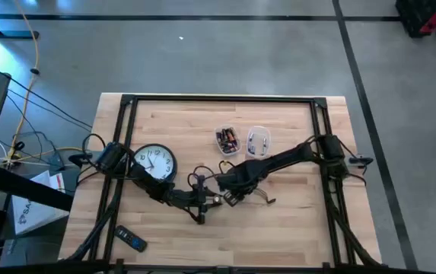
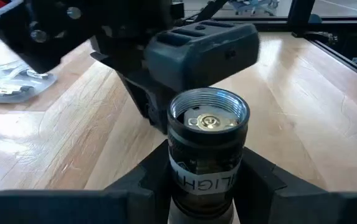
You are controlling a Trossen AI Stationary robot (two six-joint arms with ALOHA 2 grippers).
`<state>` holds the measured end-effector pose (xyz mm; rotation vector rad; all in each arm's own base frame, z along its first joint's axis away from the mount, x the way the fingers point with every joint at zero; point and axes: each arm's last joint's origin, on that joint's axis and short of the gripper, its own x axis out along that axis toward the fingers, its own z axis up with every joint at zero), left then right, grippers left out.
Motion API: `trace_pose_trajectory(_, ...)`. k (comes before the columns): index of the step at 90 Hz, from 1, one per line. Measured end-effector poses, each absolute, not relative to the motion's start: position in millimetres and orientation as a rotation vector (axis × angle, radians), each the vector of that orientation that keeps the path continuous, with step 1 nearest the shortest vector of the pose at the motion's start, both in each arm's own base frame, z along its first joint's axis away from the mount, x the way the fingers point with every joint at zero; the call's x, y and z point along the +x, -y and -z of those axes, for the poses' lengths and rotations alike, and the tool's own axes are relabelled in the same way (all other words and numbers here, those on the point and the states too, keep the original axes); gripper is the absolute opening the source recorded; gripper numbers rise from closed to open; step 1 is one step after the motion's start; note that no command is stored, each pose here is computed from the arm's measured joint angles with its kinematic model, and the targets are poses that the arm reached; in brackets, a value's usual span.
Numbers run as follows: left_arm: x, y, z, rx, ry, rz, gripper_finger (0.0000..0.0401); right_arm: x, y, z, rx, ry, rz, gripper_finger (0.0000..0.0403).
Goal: Insert battery
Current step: Close the lid of the black flashlight
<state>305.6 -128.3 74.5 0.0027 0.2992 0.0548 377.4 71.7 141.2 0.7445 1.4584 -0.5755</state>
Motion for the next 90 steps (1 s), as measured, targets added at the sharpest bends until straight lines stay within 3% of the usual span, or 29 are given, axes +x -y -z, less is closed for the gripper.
trace_pose_trajectory(90, 305.6, 128.3, -74.5, 0.003, -0.299, -0.055, 0.0104, 378.0, -68.4, -141.3, 0.694, -1.487, 0.487, 0.0128)
